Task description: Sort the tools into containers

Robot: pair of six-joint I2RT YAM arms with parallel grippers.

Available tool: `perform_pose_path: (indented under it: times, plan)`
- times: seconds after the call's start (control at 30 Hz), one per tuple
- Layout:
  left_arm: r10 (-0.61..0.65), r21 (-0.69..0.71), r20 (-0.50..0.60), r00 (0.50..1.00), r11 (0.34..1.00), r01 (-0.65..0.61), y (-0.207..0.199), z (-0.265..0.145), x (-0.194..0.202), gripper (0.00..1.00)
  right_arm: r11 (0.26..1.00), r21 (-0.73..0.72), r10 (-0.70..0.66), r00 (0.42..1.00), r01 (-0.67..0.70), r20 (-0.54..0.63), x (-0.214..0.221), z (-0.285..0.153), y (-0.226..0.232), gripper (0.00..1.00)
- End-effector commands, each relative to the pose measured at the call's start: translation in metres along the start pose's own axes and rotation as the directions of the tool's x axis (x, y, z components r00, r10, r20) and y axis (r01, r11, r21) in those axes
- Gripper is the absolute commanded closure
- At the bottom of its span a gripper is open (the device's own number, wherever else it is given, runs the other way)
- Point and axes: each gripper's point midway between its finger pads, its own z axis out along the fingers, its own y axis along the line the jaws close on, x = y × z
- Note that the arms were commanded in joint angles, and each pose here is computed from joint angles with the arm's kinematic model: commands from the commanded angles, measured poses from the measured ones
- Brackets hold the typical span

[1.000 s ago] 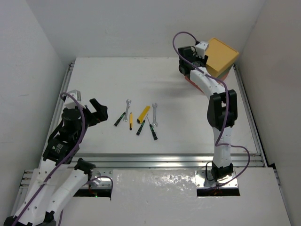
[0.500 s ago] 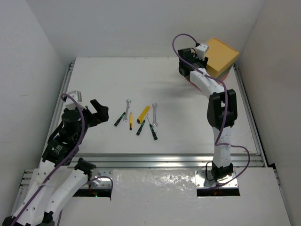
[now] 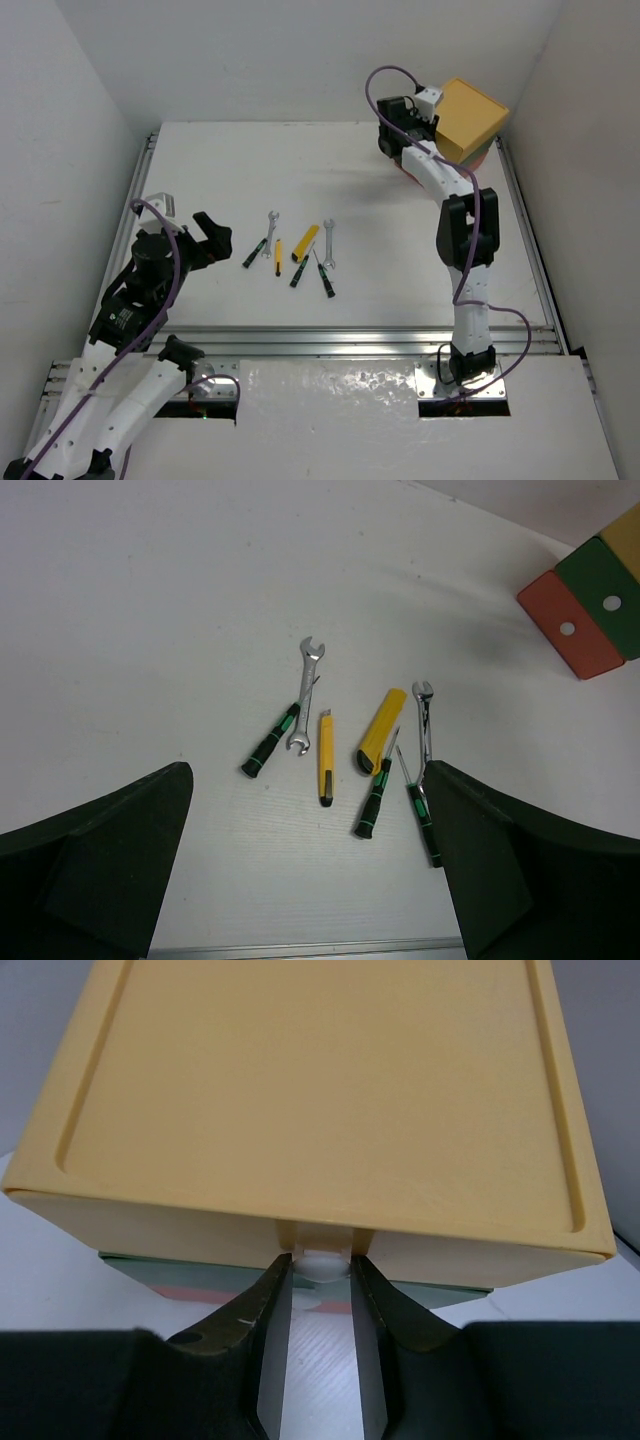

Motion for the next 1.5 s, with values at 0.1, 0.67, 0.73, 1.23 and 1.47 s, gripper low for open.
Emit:
perform_pose_path:
  times: [0.1, 0.67, 0.73, 1.23, 1.47]
  plan:
    - [-0.001, 0.027, 0.041, 0.999, 1.000, 0.000, -0.006, -0.001, -0.009, 0.00, 0.999, 0.008, 0.034, 0.999, -0.034, 0.005, -0.003, 0.002, 0.004, 0.69]
    - [0.002, 0.035, 0.038, 0.999, 0.999, -0.003, -0.008, -0.002, -0.008, 0.00, 0.999, 0.006, 0.052, 0.998, -0.052, 0.038, -0.016, 0.003, 0.008, 0.53]
    - [0.002, 0.037, 0.039, 0.999, 0.999, -0.003, -0.008, -0.003, -0.008, 0.00, 0.999, 0.010, 0.045, 0.998, -0.045, 0.044, -0.017, 0.004, 0.009, 0.57]
    - [0.003, 0.046, 0.038, 0.999, 0.999, -0.005, -0.011, -0.004, -0.008, 0.00, 0.998, 0.013, 0.058, 0.996, -0.059, 0.068, -0.029, 0.004, 0.010, 0.64]
    - [0.005, 0.050, 0.035, 0.999, 0.999, -0.006, -0.011, -0.004, -0.007, 0.00, 0.999, 0.005, 0.047, 0.996, -0.047, 0.076, -0.032, 0.004, 0.015, 0.85]
